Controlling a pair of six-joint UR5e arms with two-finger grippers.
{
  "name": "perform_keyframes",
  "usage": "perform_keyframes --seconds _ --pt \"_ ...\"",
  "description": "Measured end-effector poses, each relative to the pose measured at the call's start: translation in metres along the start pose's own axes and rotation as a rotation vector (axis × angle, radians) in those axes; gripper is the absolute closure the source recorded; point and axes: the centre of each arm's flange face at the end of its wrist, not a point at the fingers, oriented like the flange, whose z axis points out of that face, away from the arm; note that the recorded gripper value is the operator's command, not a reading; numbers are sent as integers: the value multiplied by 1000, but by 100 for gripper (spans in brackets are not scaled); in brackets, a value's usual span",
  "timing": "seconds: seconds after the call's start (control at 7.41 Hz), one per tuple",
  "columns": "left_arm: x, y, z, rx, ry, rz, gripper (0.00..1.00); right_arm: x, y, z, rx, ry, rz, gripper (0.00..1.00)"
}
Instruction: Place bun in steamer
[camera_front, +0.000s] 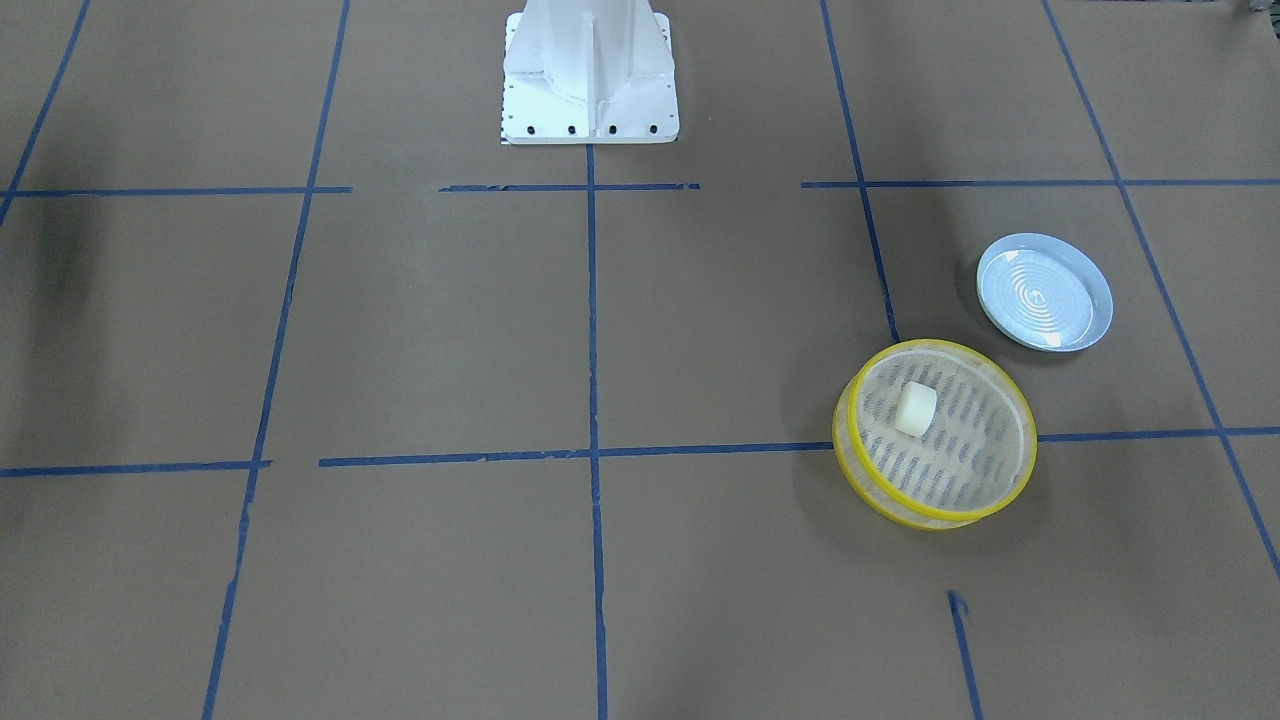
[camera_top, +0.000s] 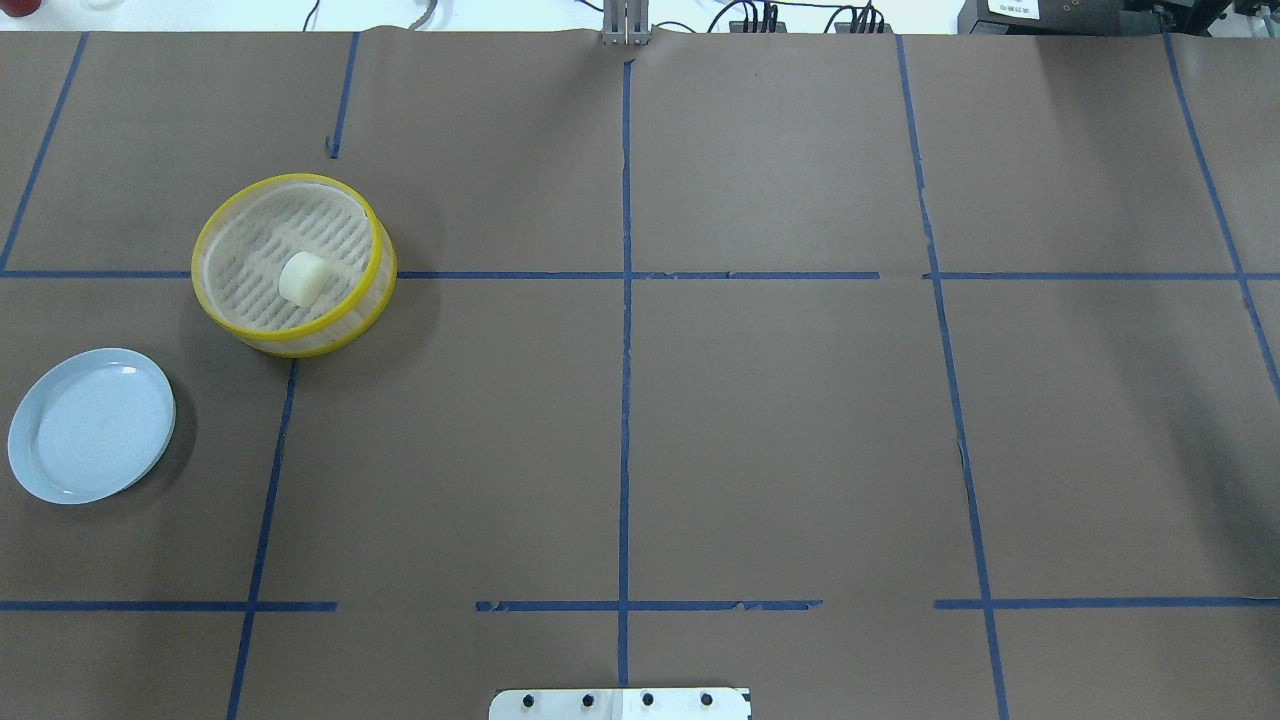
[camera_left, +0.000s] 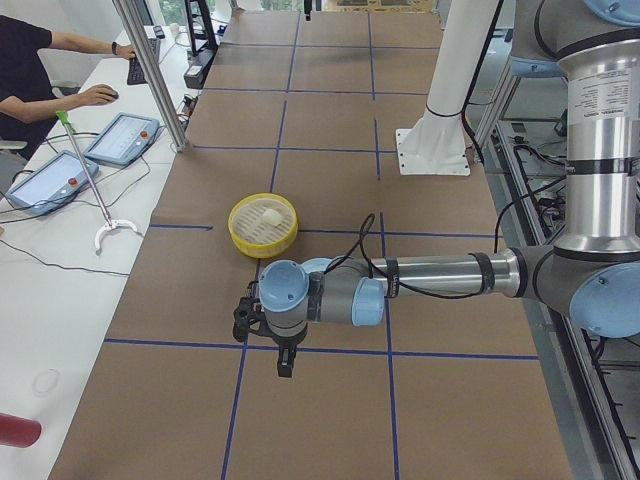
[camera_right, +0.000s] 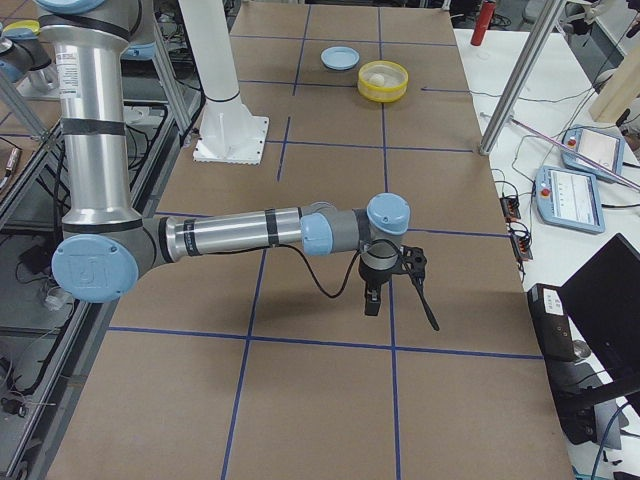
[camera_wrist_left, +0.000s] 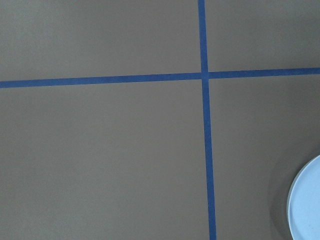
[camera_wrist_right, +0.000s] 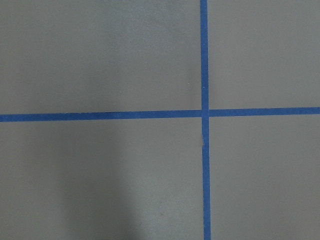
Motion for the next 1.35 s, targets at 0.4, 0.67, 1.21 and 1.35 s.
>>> perform_keyframes --seconds 0.4,0.67,1.21,1.35 --pt "11 -4 -11 20 -7 -1 0 0 0 0 0 0 0 0" --pt "16 -5 -16 18 -7 -18 0 0 0 0 0 0 0 0" --pt "15 -4 -14 9 -6 -28 0 0 0 0 0 0 0 0" --pt "15 -5 -14 10 -6 -27 0 0 0 0 0 0 0 0"
